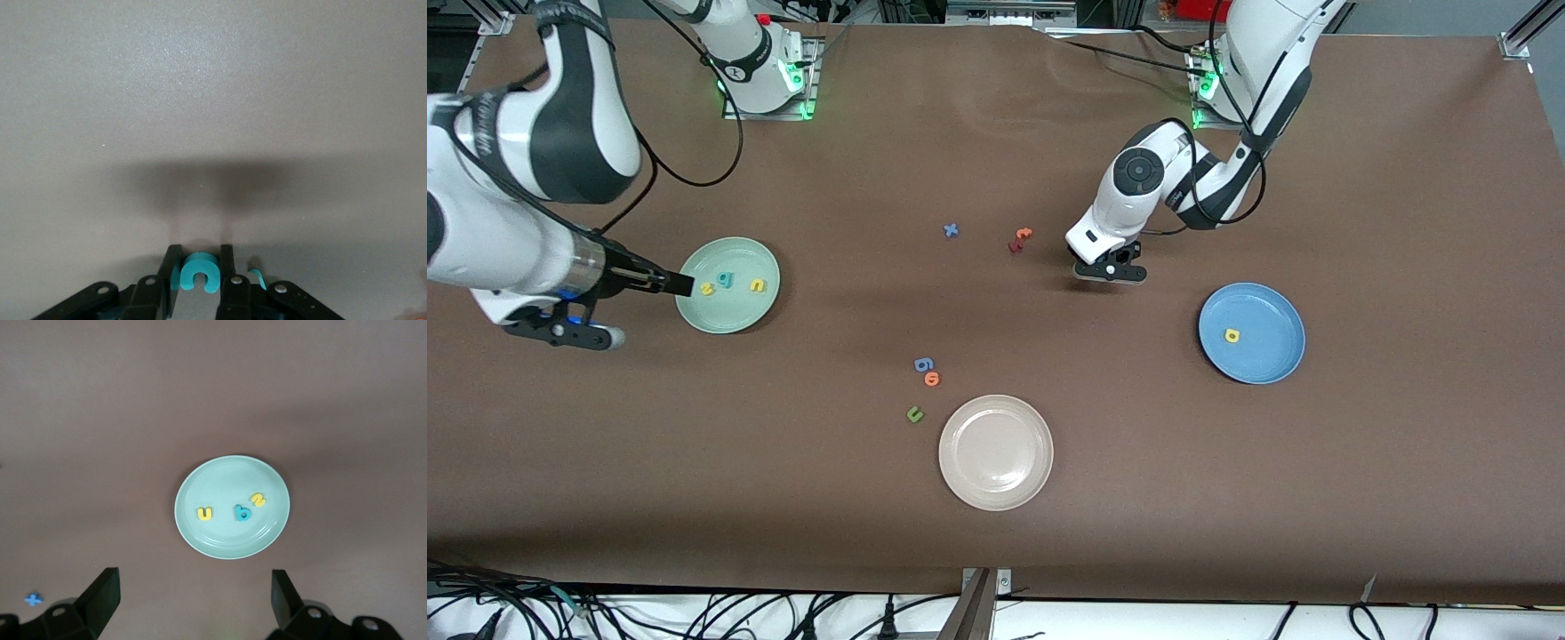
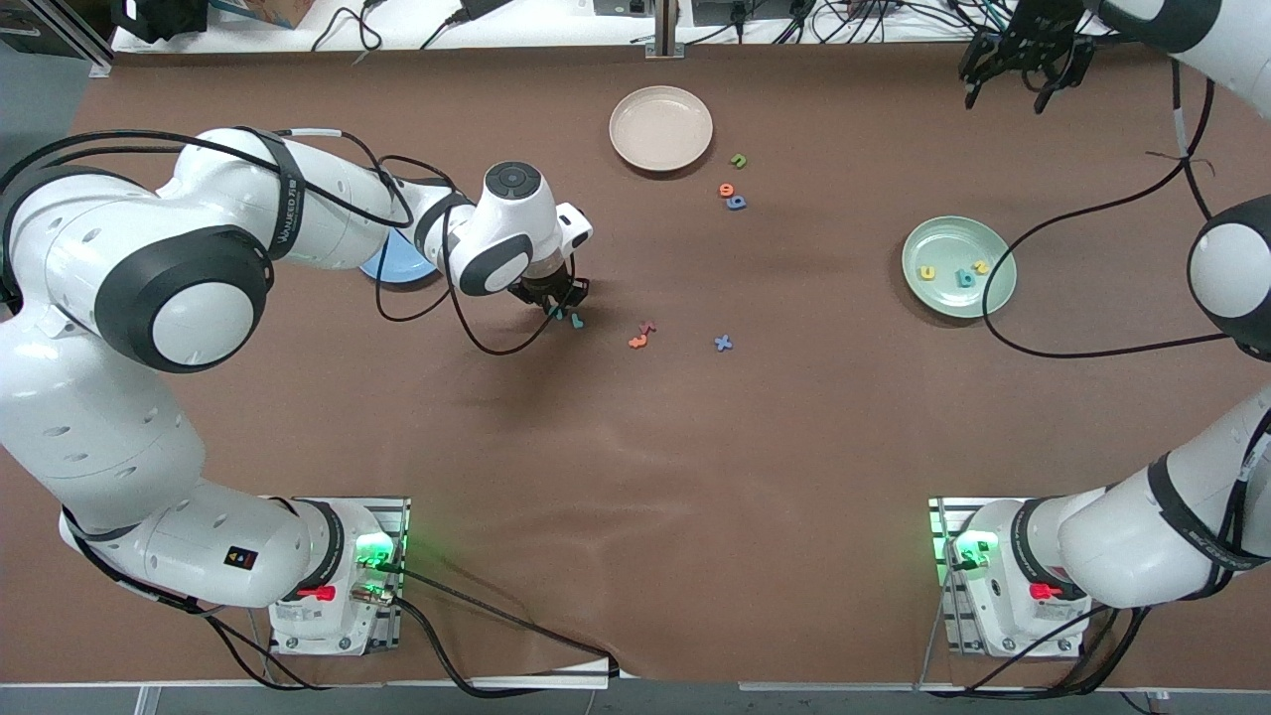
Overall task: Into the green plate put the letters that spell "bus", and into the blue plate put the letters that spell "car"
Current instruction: 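Drop the teal c on the blue plate while the right gripper returns to rest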
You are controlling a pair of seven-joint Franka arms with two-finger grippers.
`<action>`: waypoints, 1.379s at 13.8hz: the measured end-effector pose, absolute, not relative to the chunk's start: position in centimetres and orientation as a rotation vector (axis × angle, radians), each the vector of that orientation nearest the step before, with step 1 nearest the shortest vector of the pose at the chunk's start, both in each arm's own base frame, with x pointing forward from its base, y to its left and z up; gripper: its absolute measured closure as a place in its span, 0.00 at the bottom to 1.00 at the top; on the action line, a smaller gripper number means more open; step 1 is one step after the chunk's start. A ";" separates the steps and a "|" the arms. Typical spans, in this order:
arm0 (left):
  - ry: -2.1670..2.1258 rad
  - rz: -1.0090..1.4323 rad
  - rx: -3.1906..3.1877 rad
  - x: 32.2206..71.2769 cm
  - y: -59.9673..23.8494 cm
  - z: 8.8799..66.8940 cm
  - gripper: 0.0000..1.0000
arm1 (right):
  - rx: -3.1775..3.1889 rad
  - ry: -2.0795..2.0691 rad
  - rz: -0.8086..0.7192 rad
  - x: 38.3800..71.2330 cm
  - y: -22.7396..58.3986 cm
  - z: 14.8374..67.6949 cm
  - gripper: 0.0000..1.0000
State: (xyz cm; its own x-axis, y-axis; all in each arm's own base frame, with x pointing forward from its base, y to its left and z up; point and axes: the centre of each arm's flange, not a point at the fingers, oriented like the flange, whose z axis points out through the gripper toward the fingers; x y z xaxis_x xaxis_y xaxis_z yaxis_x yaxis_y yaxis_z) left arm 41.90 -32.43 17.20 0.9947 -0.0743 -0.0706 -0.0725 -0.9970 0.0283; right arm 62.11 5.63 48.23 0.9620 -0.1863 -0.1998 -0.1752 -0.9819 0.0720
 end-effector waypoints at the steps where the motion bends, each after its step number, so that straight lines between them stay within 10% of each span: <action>1: -0.114 -0.116 3.115 42.0 -32.4 17.2 0.72 | 3.059 -0.296 -0.300 62.3 5.1 49.6 0.00; 19: -0.608 -0.164 3.081 56.5 -8.2 23.5 0.72 | 3.077 -0.098 -0.318 62.1 4.4 53.0 0.00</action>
State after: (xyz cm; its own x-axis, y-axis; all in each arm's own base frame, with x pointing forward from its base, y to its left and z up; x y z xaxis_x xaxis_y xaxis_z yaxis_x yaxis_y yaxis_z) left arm 56.48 -8.16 23.52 0.9199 -0.3785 -0.1026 -0.3788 -0.9253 0.0171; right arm 62.06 4.38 52.97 0.9769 -0.0678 -0.2026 -0.0582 -0.9969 0.0532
